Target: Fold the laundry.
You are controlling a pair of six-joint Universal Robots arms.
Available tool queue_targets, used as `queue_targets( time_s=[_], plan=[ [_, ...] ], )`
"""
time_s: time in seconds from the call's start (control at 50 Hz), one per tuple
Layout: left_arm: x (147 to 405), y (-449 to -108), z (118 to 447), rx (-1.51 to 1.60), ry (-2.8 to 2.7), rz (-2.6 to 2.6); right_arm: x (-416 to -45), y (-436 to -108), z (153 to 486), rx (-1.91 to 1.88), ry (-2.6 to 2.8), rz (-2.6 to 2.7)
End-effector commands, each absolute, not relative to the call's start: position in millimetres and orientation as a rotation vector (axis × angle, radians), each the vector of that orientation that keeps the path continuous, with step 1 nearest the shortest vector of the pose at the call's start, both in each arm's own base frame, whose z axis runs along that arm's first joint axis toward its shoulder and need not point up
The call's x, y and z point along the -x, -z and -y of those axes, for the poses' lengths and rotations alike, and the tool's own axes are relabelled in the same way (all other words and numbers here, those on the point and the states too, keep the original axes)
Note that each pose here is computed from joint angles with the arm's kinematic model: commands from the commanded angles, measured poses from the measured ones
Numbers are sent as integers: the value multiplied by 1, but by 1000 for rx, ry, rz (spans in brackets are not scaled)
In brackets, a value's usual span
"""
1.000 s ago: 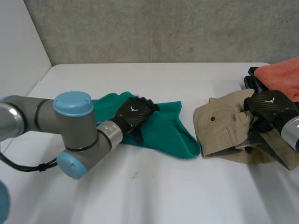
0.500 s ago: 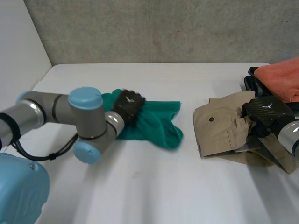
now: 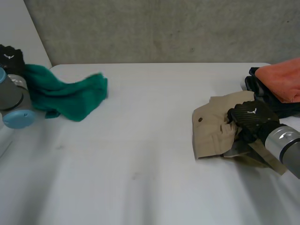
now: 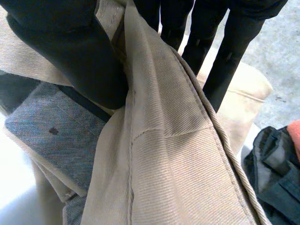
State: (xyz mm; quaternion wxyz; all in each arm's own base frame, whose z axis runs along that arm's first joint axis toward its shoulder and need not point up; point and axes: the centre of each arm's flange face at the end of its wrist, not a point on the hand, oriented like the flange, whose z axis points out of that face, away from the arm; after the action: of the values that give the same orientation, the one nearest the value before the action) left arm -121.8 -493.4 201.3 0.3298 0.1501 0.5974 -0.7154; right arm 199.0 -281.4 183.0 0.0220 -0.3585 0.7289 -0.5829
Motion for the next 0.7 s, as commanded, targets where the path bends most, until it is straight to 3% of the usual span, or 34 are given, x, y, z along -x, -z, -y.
queue_targets(
  time_s=[0.02, 0.26, 0.28, 0.42, 0.46, 0.6, 0.7],
  plan=[
    [113, -190, 492, -392, 1813, -1555, -205, -181, 275, 1132, 1786, -2241],
    [209, -208, 401, -580, 1990, -1687, -210, -183, 271, 1140, 1785, -2220],
    [229, -205, 379, -642, 2035, -1735, -211, -184, 270, 1143, 1787, -2215],
    [306, -181, 288, -1047, 2182, -1949, -230, -202, 258, 1191, 1836, -2098],
    [318, -180, 274, -1109, 2212, -1974, -238, -207, 253, 1205, 1843, -2053],
    [327, -190, 272, -1071, 2269, -1958, -289, -241, 224, 1284, 1856, -1753],
    [294, -223, 292, -795, 2256, -1904, -327, -268, 190, 1304, 1769, -1519]
  ],
)
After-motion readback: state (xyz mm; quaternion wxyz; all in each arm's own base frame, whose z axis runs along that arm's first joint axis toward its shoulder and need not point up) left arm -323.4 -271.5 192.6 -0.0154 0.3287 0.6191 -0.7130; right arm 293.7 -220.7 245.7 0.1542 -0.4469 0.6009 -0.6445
